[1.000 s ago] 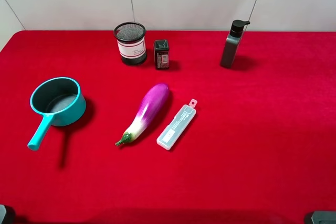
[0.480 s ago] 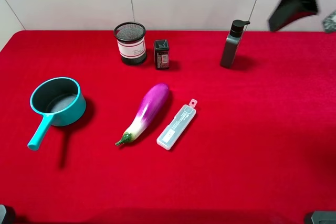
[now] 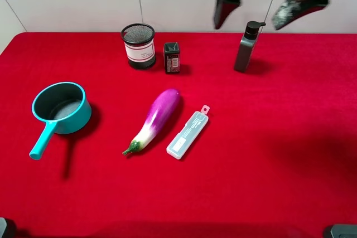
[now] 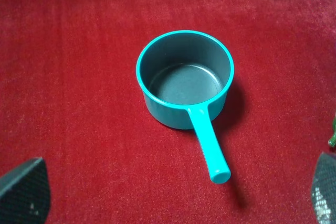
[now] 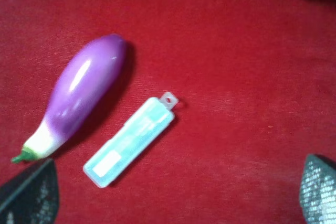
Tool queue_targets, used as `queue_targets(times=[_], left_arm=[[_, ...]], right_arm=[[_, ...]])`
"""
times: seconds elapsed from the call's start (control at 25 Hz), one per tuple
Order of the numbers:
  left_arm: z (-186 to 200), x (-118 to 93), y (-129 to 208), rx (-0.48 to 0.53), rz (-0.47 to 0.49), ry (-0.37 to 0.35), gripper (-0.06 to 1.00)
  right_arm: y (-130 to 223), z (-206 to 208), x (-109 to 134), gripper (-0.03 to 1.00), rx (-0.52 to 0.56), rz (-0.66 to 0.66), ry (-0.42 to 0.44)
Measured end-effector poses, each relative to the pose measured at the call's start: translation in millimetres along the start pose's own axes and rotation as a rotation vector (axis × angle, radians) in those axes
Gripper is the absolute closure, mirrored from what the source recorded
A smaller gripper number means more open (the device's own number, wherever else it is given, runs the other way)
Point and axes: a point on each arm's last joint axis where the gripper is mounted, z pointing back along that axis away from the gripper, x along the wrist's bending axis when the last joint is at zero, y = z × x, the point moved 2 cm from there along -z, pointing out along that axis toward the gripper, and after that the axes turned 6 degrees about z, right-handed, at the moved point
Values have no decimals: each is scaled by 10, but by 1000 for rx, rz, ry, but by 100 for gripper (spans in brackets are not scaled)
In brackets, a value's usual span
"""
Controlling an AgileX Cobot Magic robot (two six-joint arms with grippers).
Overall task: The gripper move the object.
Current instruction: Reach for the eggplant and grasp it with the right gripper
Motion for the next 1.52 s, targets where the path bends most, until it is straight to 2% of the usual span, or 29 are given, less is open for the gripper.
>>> queue_targets(times=[0.36, 0.6, 0.84, 1.52], left_arm=[[0, 0, 0, 0, 0, 0, -4], [0, 0, 0, 0, 0, 0, -4], [0, 0, 0, 0, 0, 0, -4], [0, 0, 0, 0, 0, 0, -4]], right_arm=[[-62, -379, 467, 27, 92, 1, -13], [0, -577, 661, 27, 130, -106, -19], [17, -827, 733, 27, 185, -149, -32], [47, -1589, 790, 27, 241, -155, 5]])
